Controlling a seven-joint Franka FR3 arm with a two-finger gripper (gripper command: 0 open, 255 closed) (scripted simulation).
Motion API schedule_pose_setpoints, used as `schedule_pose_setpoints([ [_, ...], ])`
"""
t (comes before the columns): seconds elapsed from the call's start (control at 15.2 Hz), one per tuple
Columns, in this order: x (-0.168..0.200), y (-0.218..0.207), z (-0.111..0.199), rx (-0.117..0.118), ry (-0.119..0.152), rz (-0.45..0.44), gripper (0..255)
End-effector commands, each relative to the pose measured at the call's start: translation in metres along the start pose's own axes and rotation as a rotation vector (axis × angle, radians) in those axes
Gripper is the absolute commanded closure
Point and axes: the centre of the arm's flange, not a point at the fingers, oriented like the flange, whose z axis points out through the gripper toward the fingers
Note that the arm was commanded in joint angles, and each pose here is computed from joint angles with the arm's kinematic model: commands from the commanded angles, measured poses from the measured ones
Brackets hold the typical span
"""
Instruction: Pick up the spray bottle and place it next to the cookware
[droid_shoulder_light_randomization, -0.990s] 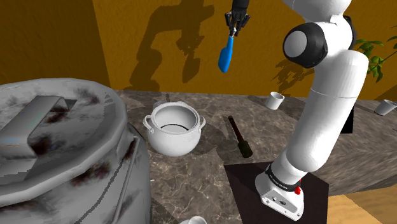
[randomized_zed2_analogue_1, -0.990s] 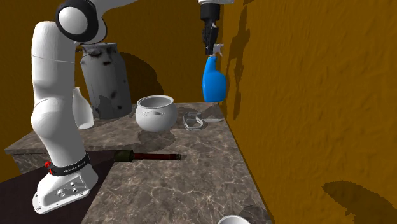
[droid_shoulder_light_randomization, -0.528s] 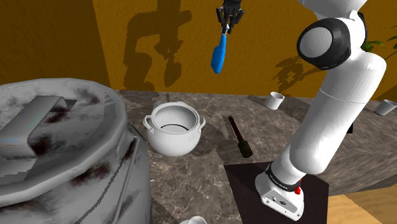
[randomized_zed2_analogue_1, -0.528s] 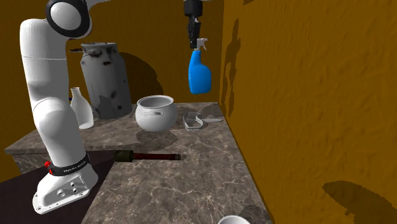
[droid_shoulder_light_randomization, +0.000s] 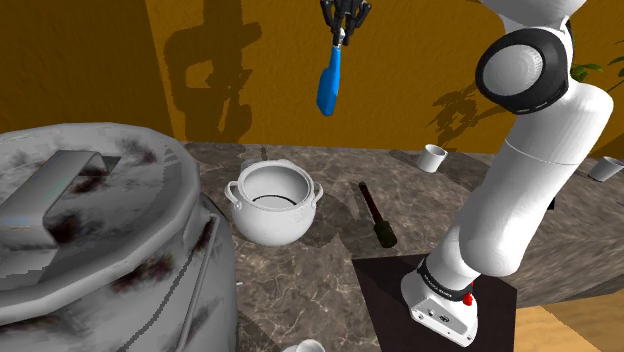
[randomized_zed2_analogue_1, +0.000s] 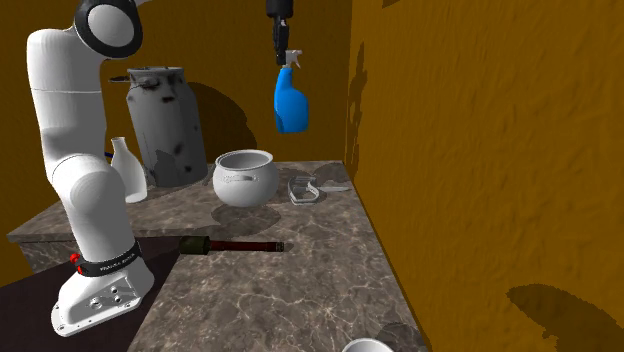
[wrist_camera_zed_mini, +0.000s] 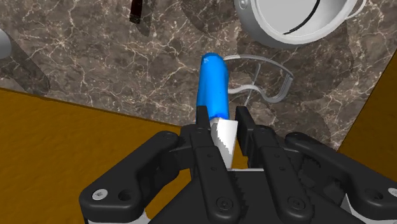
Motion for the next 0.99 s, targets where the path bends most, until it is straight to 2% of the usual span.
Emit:
schedule_pose_setpoints([
  [0.0,-0.015,-0.024,-0.008,0.0,0.0,0.002,255],
  [0.92,-0.014,-0.03,0.06,0.0,0.0,0.002,255],
])
